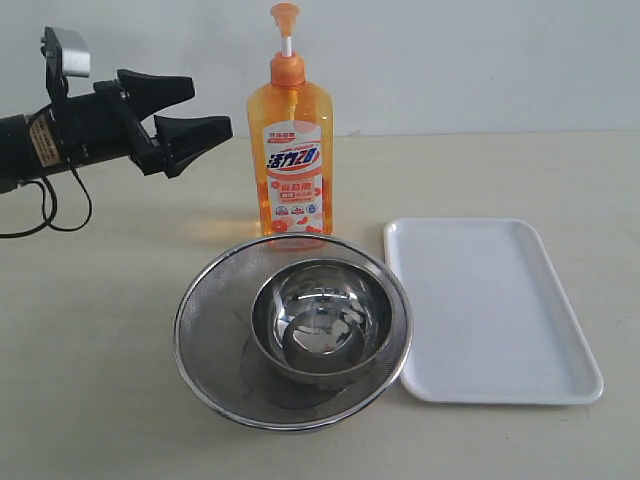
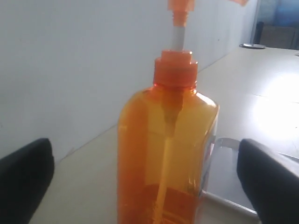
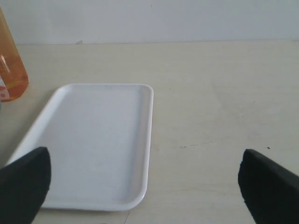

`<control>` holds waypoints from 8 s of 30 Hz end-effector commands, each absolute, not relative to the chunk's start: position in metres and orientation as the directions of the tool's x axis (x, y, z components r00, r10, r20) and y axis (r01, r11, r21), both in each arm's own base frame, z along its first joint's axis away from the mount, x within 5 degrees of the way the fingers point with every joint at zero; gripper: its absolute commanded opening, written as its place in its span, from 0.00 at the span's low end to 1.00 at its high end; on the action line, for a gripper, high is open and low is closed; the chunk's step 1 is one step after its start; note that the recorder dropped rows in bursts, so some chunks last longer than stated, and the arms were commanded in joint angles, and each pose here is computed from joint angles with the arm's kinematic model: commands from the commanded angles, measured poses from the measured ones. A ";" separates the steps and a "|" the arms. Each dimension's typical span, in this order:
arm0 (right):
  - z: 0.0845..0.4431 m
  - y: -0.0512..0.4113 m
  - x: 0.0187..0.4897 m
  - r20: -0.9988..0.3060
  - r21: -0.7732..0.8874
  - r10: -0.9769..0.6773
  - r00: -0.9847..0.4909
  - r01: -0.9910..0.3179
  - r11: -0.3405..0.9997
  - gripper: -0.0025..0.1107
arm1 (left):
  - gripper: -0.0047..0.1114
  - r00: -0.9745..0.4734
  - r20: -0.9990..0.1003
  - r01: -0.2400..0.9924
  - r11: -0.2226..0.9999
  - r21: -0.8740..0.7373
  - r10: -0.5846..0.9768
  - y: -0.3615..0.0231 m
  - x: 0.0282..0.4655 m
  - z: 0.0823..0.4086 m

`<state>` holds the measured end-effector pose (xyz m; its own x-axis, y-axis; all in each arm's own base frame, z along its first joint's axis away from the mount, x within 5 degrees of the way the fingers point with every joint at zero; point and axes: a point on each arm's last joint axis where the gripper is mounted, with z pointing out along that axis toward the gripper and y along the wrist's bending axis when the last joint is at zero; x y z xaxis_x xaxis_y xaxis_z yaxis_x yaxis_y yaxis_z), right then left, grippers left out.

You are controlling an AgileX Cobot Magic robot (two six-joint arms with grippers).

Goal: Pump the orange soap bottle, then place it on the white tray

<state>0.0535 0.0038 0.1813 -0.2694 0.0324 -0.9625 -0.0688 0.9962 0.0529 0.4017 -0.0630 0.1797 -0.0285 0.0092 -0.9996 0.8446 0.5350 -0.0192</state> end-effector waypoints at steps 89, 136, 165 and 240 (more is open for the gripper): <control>0.182 0.004 0.053 -0.965 0.052 0.033 -0.260 -0.067 0.996 0.95 | 0.08 -0.015 -0.999 0.703 0.711 0.026 0.051 -0.137 0.438 0.173; 0.183 0.004 0.053 -0.967 0.052 0.033 -0.253 -0.068 0.996 0.95 | 0.08 0.026 -1.000 0.285 0.958 0.004 -0.003 -0.037 0.214 0.186; 0.182 0.004 0.053 -0.965 0.052 0.033 -0.261 -0.067 0.996 0.95 | 0.08 0.046 -0.987 0.154 0.977 -0.144 -0.153 -0.022 0.189 0.193; 0.182 0.004 0.053 -0.966 0.052 0.033 -0.255 -0.068 0.996 0.95 | 0.08 -0.146 -0.988 0.291 0.952 -0.096 -0.055 -0.063 0.221 0.157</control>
